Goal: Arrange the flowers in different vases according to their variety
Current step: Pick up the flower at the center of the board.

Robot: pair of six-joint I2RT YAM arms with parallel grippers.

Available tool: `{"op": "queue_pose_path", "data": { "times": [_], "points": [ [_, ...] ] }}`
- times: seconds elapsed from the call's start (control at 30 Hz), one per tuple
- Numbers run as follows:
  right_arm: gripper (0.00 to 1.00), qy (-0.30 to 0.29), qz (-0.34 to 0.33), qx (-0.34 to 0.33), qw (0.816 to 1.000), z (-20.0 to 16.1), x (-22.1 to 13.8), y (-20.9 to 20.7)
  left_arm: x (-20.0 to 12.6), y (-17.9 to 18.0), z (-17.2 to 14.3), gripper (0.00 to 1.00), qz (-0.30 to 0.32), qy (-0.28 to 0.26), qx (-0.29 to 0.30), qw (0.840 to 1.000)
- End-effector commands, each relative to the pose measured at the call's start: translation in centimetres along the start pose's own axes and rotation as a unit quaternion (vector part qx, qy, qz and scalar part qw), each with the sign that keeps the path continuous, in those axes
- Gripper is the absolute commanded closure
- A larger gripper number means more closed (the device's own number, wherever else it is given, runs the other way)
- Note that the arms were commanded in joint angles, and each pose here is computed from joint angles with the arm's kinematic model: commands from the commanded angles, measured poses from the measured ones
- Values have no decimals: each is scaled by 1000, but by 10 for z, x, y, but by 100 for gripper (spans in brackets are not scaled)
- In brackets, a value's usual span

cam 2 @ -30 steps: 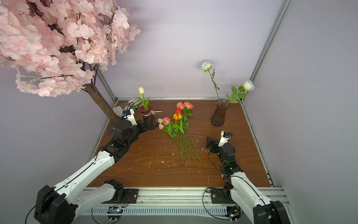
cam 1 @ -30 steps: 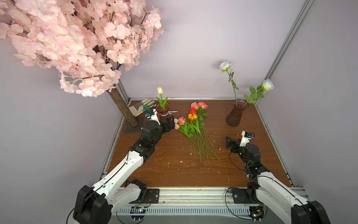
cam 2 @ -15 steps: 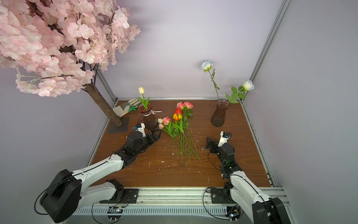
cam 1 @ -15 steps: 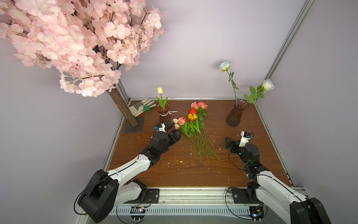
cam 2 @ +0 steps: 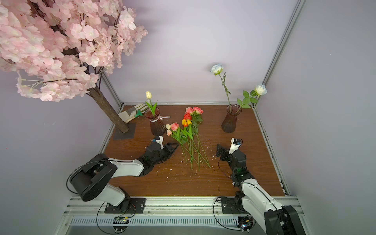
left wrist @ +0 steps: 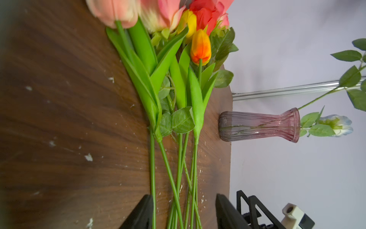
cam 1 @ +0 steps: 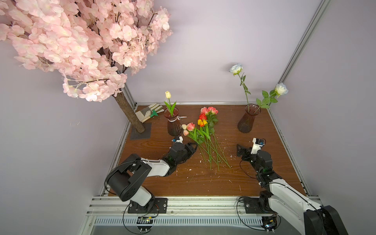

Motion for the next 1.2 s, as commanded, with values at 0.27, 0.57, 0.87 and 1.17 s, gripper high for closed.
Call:
{"op": "queue_pose_path", "data": {
  "times": [0.27, 0.57, 0.87, 1.17],
  "points": [
    [0, -26, 9, 3, 1000, 16, -1, 6, 36, -12, -13, 56, -34, 39, -27, 998],
    [0, -29, 11, 3, 1000, 18, -2, 6, 53, 2, -15, 53, -20, 48, -37, 998],
    [0, -31, 13, 4, 999, 19, -3, 7, 65, 10, -14, 56, -8, 48, -37, 998],
    [0, -34, 13, 5, 999, 20, -4, 7, 77, 13, -9, 84, -6, 49, -31, 998]
  ]
}}
Point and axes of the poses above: each gripper's point midway between its finger pads, its own x axis out along the fingers, its own y axis along the line the jaws close on, z = x × y, the point moved 4 cm from there along -x, back along the fingers, and after that the axes turned 12 degrees about -x, right-handed, at the moved point
